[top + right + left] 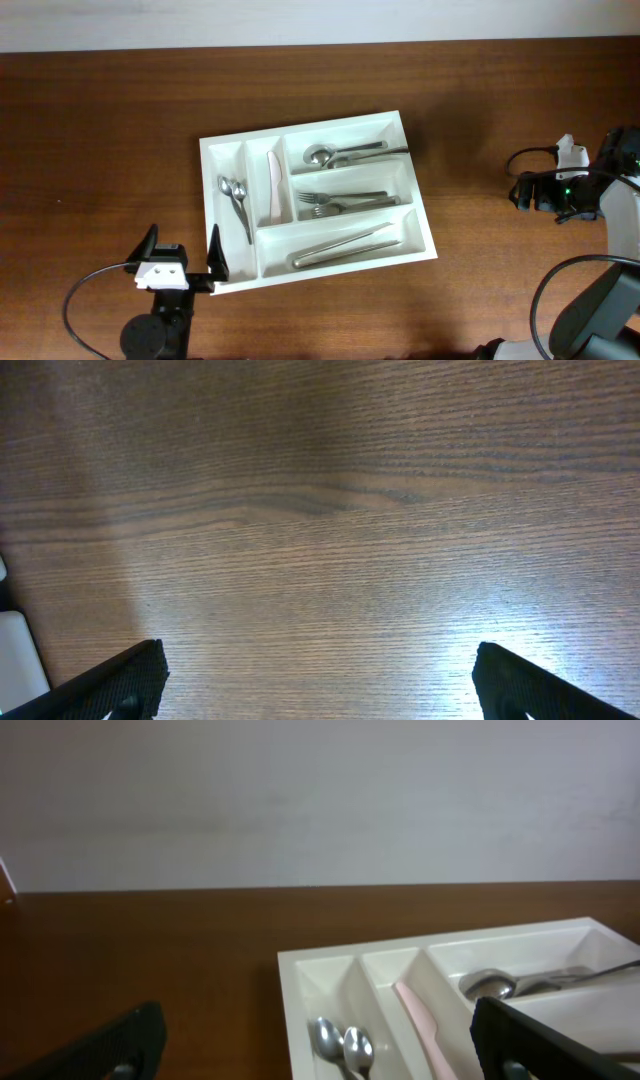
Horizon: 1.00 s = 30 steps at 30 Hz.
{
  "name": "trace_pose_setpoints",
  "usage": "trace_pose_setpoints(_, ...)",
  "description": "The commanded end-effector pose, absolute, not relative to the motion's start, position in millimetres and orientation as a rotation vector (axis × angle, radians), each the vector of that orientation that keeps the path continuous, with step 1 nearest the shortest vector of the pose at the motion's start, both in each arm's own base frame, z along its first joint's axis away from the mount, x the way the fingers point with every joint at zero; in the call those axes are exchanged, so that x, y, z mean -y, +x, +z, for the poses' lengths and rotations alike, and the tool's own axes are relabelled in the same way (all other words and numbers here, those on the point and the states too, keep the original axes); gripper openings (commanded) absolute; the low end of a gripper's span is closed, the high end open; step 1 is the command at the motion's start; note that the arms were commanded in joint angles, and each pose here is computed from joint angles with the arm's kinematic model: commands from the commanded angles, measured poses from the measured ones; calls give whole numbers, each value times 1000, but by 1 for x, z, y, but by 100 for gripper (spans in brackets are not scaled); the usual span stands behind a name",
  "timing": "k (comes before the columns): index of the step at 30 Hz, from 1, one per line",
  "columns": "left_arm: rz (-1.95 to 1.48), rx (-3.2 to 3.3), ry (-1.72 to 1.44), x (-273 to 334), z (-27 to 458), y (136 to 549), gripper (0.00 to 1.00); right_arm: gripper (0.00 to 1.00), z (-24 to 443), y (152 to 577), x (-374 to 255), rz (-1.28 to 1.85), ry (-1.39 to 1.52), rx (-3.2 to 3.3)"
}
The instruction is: Pack container
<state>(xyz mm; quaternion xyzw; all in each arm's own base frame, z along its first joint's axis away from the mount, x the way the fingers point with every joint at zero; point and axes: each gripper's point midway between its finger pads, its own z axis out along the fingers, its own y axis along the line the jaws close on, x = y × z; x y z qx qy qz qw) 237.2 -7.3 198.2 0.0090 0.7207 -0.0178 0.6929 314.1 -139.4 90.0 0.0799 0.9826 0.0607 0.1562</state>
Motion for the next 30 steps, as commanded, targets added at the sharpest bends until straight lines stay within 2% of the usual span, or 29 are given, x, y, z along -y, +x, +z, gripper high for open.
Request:
trace_pose_setpoints(1, -59, -1619, 10, 8, 184, 240, 99, 99, 90, 314, 139, 186, 219, -2808)
trace_pose_setpoints(7, -61, -1661, 5, 8, 156, 245, 99, 99, 90, 314, 139, 186, 218, -2808)
trace_pose_setpoints(30, -45, -1655, -6, 5, 157, 245, 99, 99, 90, 314, 139, 186, 219, -2808)
